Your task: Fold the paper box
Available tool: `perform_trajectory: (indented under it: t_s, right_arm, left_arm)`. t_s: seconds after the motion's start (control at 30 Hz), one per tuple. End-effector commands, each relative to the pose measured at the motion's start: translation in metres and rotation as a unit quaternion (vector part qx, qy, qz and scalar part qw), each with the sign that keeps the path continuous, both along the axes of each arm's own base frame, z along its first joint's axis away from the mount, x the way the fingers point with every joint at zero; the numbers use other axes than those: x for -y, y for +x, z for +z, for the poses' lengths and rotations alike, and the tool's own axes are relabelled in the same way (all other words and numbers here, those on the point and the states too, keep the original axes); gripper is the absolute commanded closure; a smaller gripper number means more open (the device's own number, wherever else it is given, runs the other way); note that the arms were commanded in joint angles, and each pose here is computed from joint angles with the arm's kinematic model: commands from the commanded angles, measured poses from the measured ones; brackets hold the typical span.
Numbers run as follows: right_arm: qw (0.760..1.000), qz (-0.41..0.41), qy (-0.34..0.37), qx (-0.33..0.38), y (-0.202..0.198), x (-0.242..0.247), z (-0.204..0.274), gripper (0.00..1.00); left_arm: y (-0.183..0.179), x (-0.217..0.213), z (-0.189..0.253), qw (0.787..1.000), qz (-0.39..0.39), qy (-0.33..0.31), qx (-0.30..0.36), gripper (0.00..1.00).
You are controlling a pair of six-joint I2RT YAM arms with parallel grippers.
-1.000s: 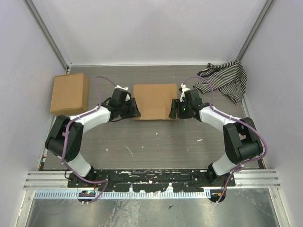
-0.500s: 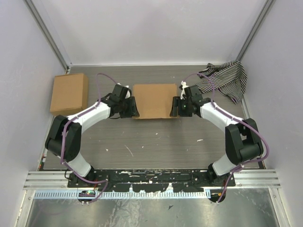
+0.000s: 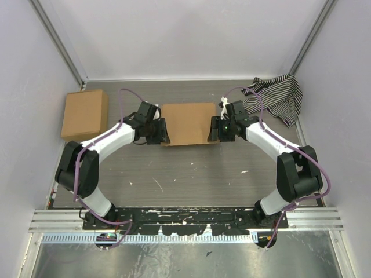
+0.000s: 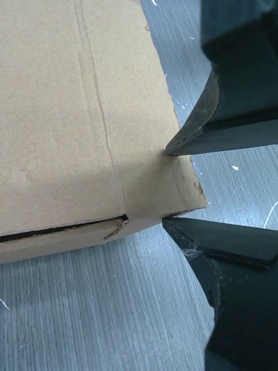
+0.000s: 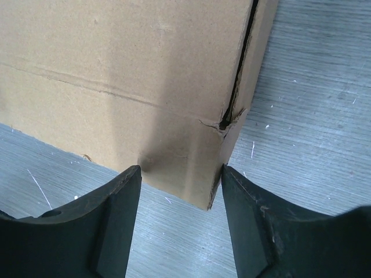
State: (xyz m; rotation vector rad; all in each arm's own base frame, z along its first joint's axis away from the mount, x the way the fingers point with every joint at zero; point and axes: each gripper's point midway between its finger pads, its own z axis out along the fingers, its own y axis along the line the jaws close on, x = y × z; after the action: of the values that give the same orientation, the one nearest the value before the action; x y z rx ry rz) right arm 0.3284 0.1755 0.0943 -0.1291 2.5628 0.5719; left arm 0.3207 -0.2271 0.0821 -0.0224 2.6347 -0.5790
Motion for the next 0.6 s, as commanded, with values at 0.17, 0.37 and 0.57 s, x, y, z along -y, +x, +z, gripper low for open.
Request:
perform_trajectory:
  t_s: [0.17,0.37,0.57]
  right_arm:
    - [0.999,0.018,0.024,0.012,0.005,-0.013,0.017,0.38]
    - [0.999,0.023,0.027,0.003,0.002,-0.015,0.014,0.38]
    - [1.0,0.024,0.007,-0.008,-0.002,-0.008,0.005,0.37]
  left_arm:
    - [0.0,0.018,0.022,0.999,-0.021,-0.046,0.003,0.49]
    - [-0.001,0.02,0.026,0.998,-0.023,-0.062,-0.006,0.49]
    - [-0.002,0.018,0.029,0.998,-0.022,-0.065,-0.01,0.49]
